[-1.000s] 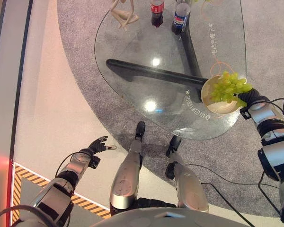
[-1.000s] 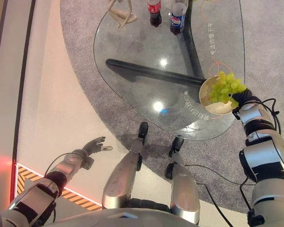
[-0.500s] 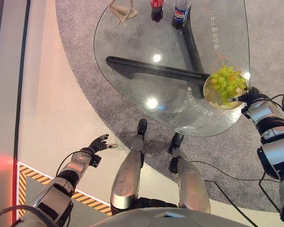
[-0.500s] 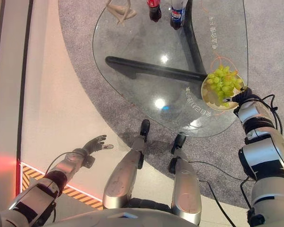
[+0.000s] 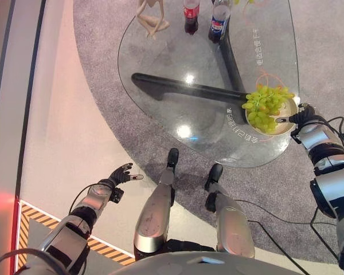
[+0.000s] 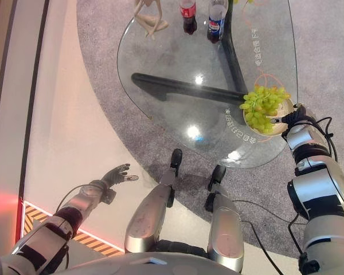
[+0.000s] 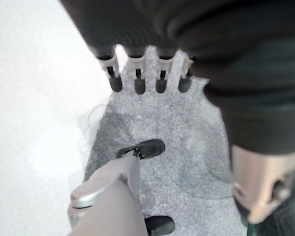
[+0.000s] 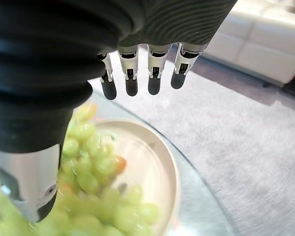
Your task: Pick up fruits into the plate
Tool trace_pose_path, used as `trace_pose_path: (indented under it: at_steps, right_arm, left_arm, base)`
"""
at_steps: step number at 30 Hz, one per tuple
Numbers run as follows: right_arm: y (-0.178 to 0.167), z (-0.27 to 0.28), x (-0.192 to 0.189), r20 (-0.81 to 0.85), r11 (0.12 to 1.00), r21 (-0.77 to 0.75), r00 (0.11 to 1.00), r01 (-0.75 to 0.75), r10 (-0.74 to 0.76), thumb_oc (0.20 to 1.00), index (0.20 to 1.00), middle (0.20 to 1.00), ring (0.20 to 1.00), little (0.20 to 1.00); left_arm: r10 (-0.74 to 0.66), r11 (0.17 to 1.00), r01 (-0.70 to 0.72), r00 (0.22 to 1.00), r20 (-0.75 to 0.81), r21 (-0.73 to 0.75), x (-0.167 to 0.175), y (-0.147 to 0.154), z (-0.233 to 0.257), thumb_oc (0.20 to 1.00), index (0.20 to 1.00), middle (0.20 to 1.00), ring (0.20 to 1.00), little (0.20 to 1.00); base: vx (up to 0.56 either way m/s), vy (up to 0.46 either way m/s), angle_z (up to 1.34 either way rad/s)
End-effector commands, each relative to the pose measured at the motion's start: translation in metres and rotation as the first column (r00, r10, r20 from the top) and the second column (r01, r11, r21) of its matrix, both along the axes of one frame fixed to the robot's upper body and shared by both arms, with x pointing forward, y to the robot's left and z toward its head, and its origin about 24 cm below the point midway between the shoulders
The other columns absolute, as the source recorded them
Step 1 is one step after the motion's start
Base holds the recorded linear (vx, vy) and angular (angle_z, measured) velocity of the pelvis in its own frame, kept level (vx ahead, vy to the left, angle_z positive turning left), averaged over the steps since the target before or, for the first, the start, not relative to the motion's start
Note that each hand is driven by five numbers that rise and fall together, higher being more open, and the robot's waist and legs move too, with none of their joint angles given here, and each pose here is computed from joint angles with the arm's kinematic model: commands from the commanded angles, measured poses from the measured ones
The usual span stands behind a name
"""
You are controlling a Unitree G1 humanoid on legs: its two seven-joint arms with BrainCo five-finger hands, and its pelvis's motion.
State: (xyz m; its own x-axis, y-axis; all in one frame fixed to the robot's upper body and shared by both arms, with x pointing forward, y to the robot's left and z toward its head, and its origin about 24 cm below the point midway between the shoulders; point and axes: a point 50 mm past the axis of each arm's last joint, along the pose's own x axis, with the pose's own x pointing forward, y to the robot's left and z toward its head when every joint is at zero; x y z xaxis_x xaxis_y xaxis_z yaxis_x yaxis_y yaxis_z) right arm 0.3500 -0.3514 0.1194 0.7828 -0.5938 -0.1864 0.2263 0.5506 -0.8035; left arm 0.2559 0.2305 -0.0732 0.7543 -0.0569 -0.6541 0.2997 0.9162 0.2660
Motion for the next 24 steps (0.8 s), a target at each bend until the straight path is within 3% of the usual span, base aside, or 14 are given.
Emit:
trace_pose_path:
  at_steps: [1, 3, 6, 9, 18, 24]
  right_arm:
    - [0.006, -0.027, -0.012, 0.079, 0.992, 0.123, 0.996, -0.039, 0.030, 1.000, 1.000, 1.000, 1.000, 1.000]
    - [0.024, -0.070, -0.029, 0.124, 0.914, 0.397, 0.992, -0.081, 0.035, 1.000, 1.000, 1.000, 1.000, 1.000]
    - [0.038, -0.113, -0.055, 0.108, 0.832, 0.549, 0.994, -0.079, 0.023, 1.000, 1.000, 1.000, 1.000, 1.000]
    - [0.063, -0.179, -0.110, -0.005, 0.723, 0.690, 1.000, -0.018, 0.030, 1.000, 1.000, 1.000, 1.000, 1.000]
    - [0.115, -0.263, -0.216, -0.337, 0.535, 0.801, 0.941, 0.268, 0.034, 1.000, 1.000, 1.000, 1.000, 1.000]
    - [0.131, -0.278, -0.247, -0.453, 0.471, 0.811, 0.882, 0.346, 0.131, 1.000, 1.000, 1.000, 1.000, 1.000]
  left_arm:
    - [0.079, 0.995, -0.084, 0.990, -0.113, -0.043, -0.029, 0.003, -0.024, 1.000, 1.000, 1.000, 1.000, 1.000]
    - [0.117, 0.988, -0.132, 0.979, -0.168, -0.082, -0.045, 0.004, -0.034, 1.000, 1.000, 1.000, 1.000, 1.000]
    - [0.142, 0.981, -0.165, 0.967, -0.210, -0.099, -0.058, 0.002, -0.043, 1.000, 1.000, 1.000, 1.000, 1.000]
    - [0.185, 0.967, -0.227, 0.939, -0.291, -0.116, -0.084, -0.004, -0.059, 1.000, 1.000, 1.000, 1.000, 1.000]
    - [0.222, 0.947, -0.304, 0.856, -0.467, -0.107, -0.136, -0.012, -0.083, 1.000, 1.000, 1.000, 1.000, 1.000]
    - [0.224, 0.935, -0.334, 0.820, -0.526, -0.123, -0.151, -0.017, -0.088, 1.000, 1.000, 1.000, 1.000, 1.000]
  base:
    - [0.09, 0.115, -0.08]
    - [0.10, 0.116, -0.05]
    - [0.13, 0.092, -0.19]
    - [0.21, 0.081, -0.11]
    - [0.16, 0.054, -0.15]
    - [0.04, 0.064, -0.15]
